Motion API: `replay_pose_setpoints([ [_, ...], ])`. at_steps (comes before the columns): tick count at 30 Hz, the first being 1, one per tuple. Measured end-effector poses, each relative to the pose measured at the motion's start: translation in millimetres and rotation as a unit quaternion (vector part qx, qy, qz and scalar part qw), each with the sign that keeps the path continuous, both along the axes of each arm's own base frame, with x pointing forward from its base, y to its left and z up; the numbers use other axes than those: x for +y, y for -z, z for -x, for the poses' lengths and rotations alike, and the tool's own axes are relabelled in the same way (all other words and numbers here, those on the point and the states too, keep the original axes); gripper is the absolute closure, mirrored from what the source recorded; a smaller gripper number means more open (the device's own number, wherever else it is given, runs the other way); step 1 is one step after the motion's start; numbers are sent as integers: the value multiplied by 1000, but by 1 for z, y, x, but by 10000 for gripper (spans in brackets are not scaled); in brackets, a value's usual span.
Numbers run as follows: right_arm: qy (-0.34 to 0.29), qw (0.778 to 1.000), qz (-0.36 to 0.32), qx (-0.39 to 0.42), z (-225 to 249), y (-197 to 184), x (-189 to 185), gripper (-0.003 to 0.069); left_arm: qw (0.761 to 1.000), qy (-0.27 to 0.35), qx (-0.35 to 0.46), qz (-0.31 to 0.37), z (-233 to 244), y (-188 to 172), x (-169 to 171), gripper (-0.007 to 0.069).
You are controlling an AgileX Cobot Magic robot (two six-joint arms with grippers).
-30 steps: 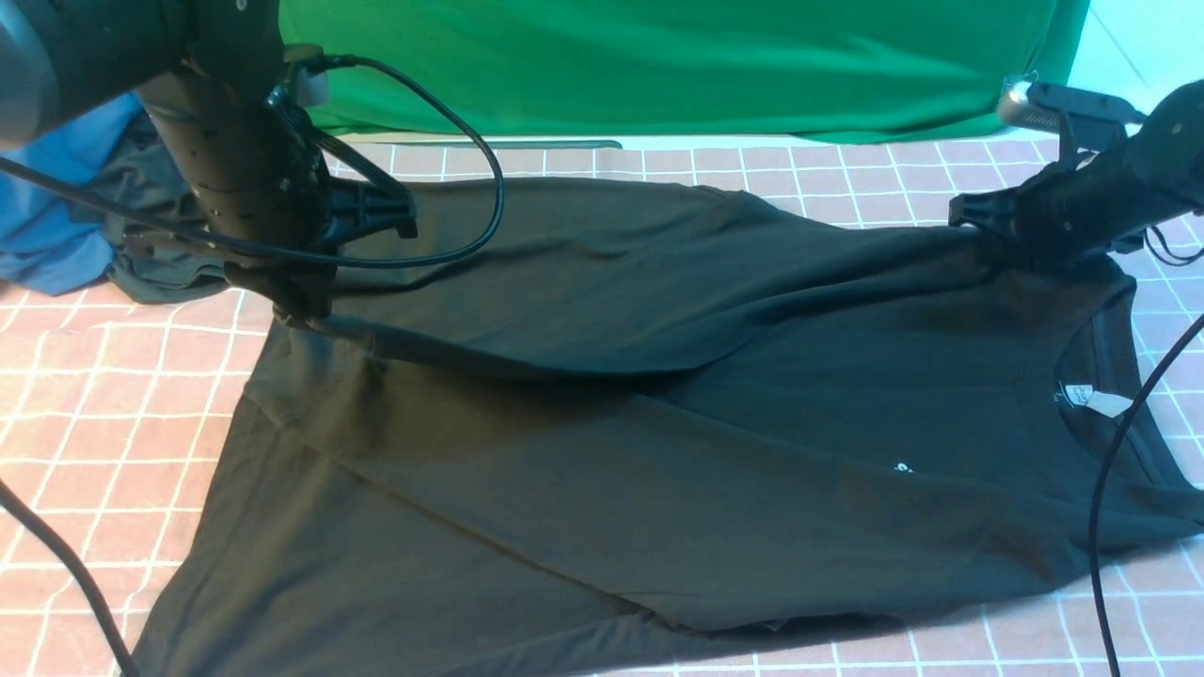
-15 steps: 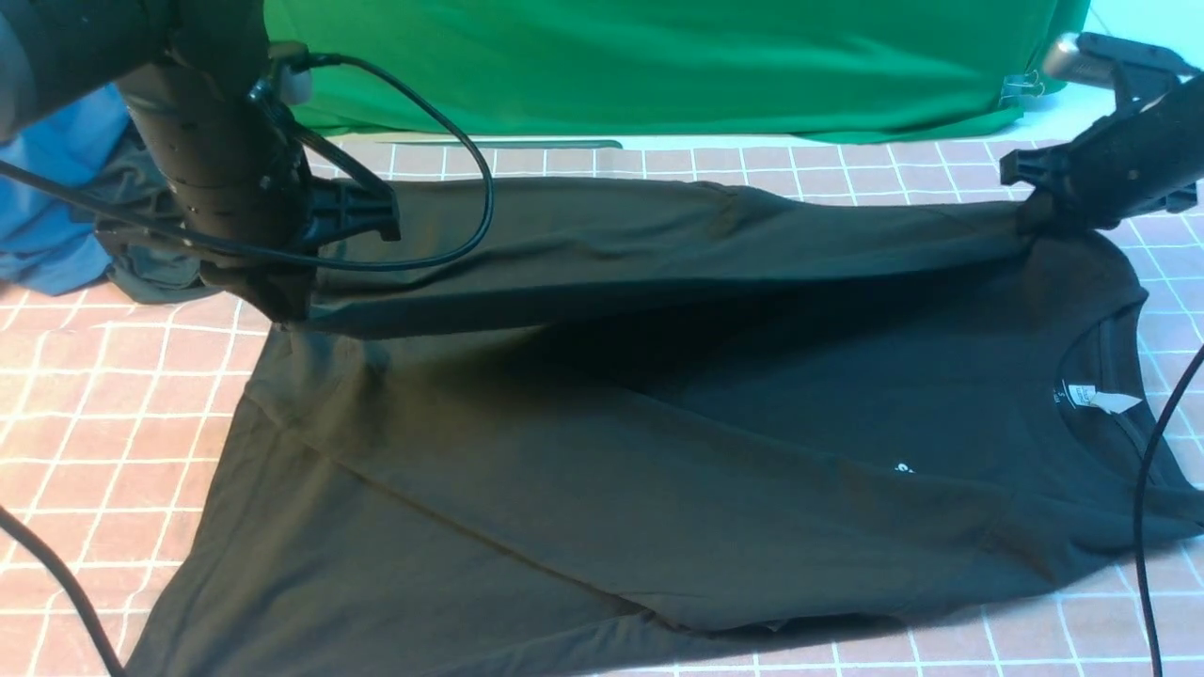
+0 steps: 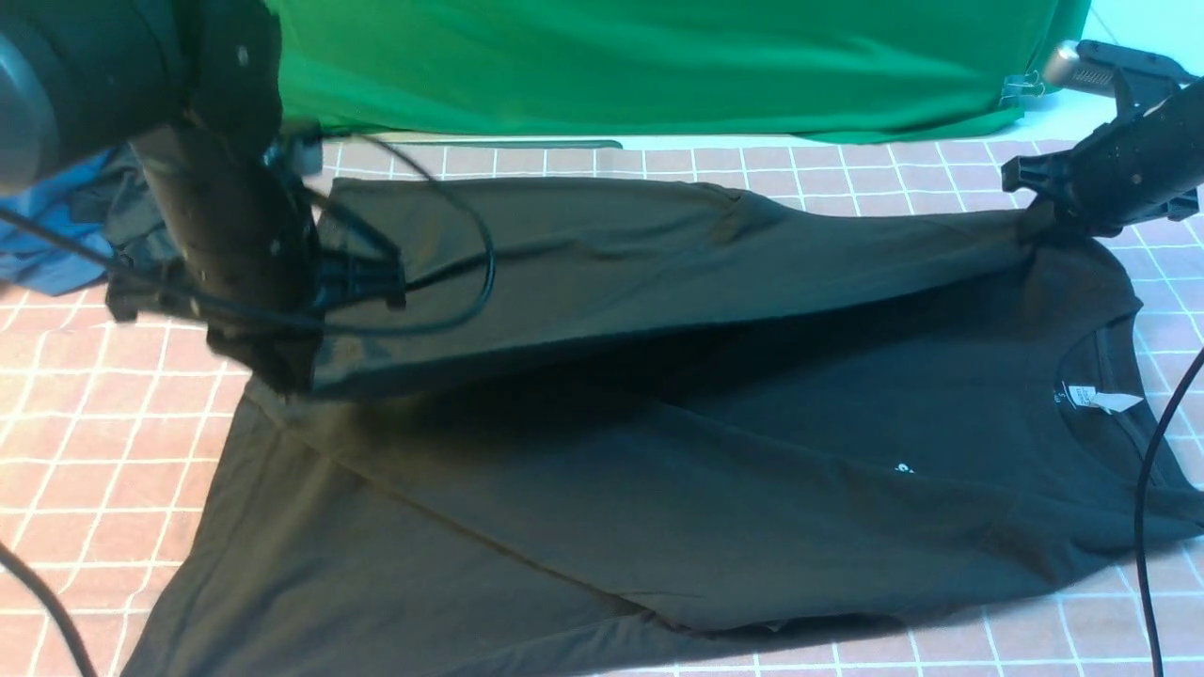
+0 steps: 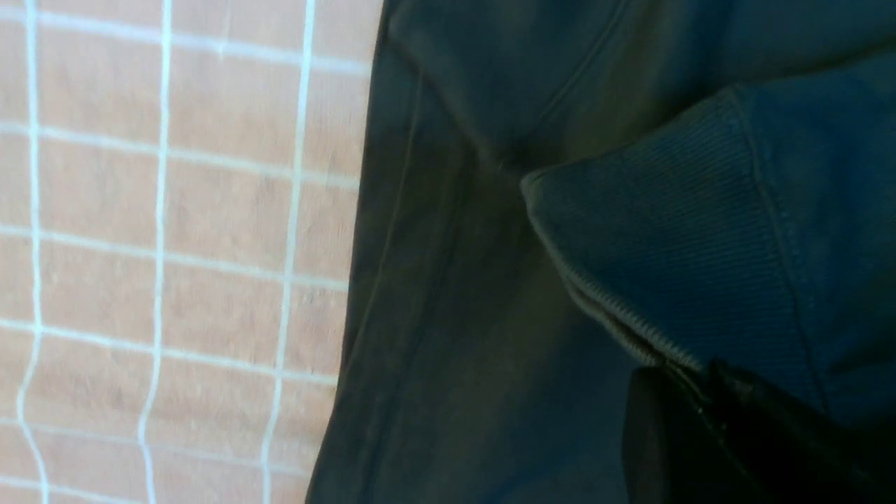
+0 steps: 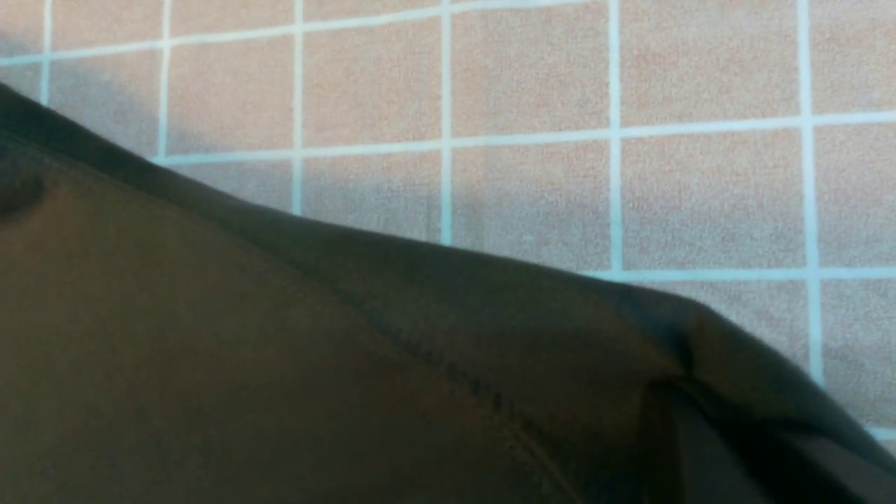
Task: Fold a long-sleeved shirt over a pink coffee tablecloth.
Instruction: 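Fold the left side of the dark shirt inward over its body with the left gripper, then grasp the near edge of the shirt at its hem and shoulder corners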
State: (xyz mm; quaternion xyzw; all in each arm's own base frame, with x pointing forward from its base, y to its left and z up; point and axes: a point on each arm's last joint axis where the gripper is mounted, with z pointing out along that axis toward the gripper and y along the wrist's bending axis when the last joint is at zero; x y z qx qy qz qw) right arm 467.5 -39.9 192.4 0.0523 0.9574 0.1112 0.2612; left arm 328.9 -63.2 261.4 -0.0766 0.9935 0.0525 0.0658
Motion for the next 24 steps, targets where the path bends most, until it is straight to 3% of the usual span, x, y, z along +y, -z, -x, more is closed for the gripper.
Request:
replay_pose_setpoints([
  [3,0,1000,0,0,0,0,0,578,1000,-1,15,4,4,7,0,578],
  [8,1,1000,3,-3,0,0,0,462,1000,8,20,10,6,11,-1,554],
  [10,1,1000,4,-5,-1,-1,-1,382,1000,13,17,12,5,12,-2,499],
  [13,-5,1000,3,-5,-2,-9,0,335,1000,22,14,3,4,12,0,387],
  [15,-13,1000,0,2,-1,-15,1,337,1000,25,12,-7,4,11,1,335],
  [19,-52,998,-11,17,10,-64,7,435,999,25,10,-37,7,6,7,224],
  [24,-87,996,-15,29,37,-115,14,586,999,1,-5,-35,16,-3,10,241],
])
